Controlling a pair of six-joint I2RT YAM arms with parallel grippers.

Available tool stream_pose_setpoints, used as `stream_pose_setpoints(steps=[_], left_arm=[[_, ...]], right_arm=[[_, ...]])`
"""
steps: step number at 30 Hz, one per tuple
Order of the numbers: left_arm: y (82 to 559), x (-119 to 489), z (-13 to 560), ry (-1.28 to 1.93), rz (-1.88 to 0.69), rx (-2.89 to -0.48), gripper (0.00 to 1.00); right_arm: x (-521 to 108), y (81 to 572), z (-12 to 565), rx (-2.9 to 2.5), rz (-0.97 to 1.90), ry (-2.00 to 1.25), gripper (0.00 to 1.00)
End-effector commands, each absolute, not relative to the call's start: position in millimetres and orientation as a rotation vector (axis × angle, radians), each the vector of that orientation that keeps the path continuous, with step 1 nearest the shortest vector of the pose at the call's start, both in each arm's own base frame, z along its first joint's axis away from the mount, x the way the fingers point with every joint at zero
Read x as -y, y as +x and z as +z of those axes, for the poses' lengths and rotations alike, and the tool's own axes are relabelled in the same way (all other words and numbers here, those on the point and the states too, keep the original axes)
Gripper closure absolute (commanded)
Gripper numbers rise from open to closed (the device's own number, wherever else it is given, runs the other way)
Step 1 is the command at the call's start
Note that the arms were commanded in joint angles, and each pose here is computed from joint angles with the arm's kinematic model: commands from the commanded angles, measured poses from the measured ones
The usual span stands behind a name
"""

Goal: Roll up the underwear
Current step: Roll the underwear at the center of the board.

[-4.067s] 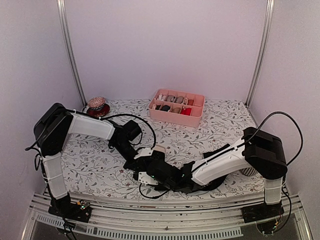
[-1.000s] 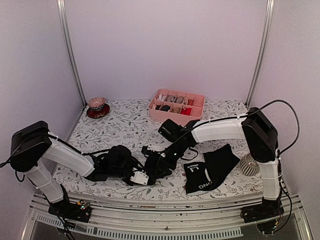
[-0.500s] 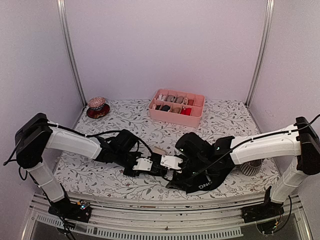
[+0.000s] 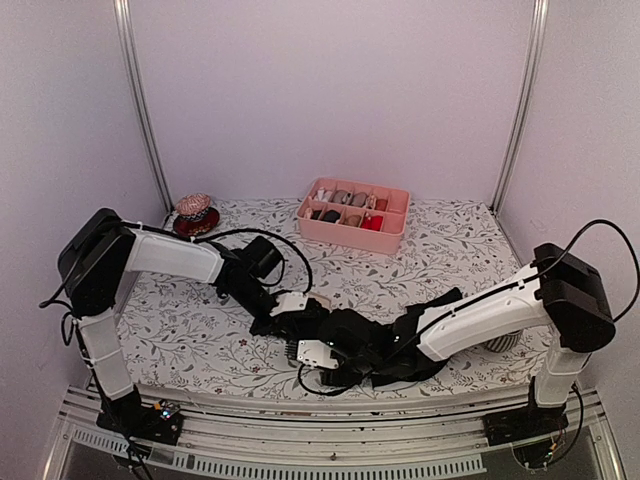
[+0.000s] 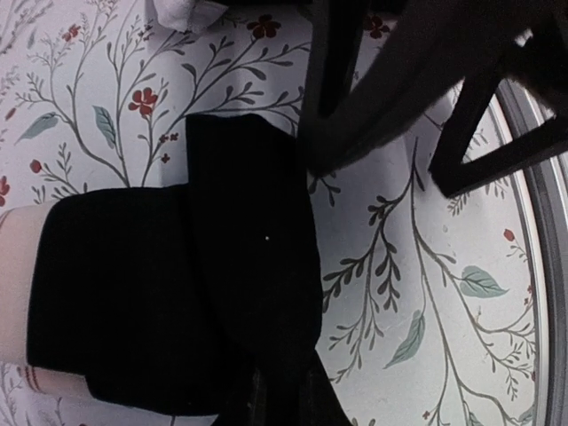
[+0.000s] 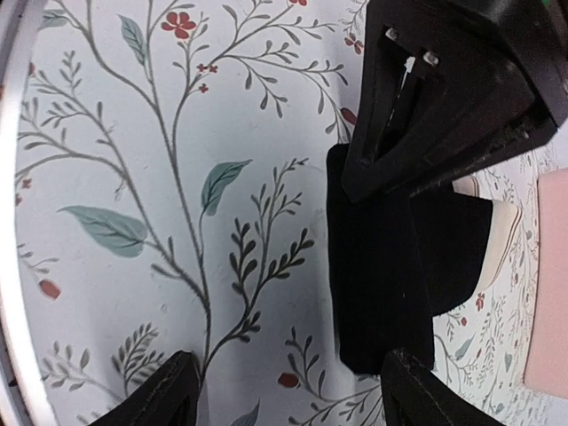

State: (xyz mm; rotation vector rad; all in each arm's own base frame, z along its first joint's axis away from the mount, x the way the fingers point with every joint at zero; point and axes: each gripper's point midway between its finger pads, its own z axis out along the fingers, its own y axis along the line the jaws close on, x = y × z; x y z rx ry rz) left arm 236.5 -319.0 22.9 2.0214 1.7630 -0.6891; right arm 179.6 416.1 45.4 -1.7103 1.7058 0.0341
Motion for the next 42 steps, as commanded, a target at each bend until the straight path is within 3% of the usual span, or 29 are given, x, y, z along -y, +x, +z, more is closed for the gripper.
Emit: stream_pose_setpoints(steps=[1,12,15,19,22,26,32,34,36,42], left_arm=[[222.8,297.2,1.0,2.04,-0.798,-1.955,1.0],[228.4,291.7,-7.8,2.017,-0.892,-2.021,1.0],[228.5,290.6,-8.1,2.017,-0.899,-2.023,1.0],[231.0,288.9,-7.4,2.011,-0.896,-2.023,1.0],[231.9,287.5,-7.8,2.017,-0.888,-2.017,0.99],[237.8,286.4,-1.5,2.004,-0.86,-1.987,0.87],[261.3,287.3,38.9,1.903,-0.693,-1.809,0.38],[264.0,284.8,49.4,1.859,-0.629,-1.745,0.26],[265.0,282.6,62.0,1.83,-0.572,-1.655,0.21],[259.0,273.5,92.0,1.76,-0.416,-1.377,0.22]], right_arm=[[-438.1,211.0,48.8,-1.596,-0.161,-1.661,0.28],[-440.2,238.4,20.7,-1.554,-0.303,-1.685,0.33],[-438.0,240.9,10.6,-1.562,-0.317,-1.707,0.43],[-434.1,243.1,-0.6,-1.589,-0.324,-1.728,0.66],[-433.7,240.9,-3.8,-1.616,-0.296,-1.737,0.71],[-440.9,226.4,-0.5,-1.647,-0.169,-1.776,0.86],[-451.5,205.0,-0.2,-1.743,0.006,-1.843,0.92],[-452.0,199.5,-4.0,-1.796,0.056,-1.86,0.92],[-452.2,198.0,-4.5,-1.837,0.085,-1.859,0.93],[-456.9,191.5,7.5,-1.968,0.284,-1.846,0.92]])
